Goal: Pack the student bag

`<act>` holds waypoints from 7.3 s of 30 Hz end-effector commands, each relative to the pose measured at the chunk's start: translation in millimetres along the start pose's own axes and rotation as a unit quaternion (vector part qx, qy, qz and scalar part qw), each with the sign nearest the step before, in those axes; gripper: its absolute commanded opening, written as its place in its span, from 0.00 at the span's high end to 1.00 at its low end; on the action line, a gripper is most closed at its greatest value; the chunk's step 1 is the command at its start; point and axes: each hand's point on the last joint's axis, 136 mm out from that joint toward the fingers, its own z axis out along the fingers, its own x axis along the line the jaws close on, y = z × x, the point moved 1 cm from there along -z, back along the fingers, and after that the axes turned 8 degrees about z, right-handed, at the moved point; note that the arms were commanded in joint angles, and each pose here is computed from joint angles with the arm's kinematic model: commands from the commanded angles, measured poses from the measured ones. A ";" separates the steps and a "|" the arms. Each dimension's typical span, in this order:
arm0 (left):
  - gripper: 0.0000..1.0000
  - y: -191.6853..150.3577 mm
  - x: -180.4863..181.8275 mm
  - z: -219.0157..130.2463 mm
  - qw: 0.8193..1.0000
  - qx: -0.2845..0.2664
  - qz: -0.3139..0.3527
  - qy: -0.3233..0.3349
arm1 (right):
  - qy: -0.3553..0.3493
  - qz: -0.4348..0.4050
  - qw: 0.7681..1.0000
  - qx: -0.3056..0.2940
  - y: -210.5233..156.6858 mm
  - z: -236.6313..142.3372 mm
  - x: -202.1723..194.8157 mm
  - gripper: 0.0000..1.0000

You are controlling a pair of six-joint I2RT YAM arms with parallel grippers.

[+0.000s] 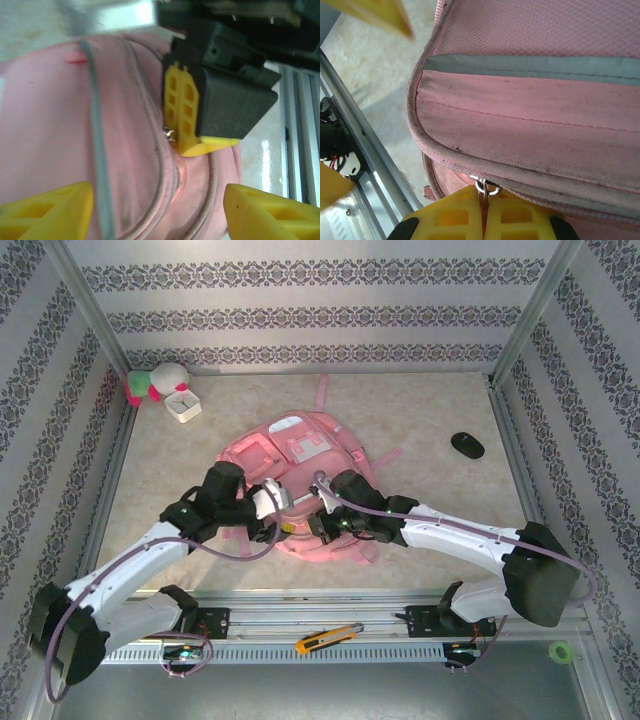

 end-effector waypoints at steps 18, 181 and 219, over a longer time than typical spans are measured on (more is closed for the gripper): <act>1.00 17.2 16.2 23.6 0.998 -0.018 0.061 0.023 | -0.042 0.043 0.997 -0.045 -0.5 -14.4 -30.3 0.93; 0.61 -24.0 66.6 18.4 0.971 0.071 0.228 0.036 | 0.022 0.069 0.995 -0.073 55.8 2.6 19.0 1.00; 1.00 1.4 64.1 4.3 0.982 0.025 0.184 0.047 | -0.024 0.025 0.982 -0.188 45.3 -19.9 -31.0 0.82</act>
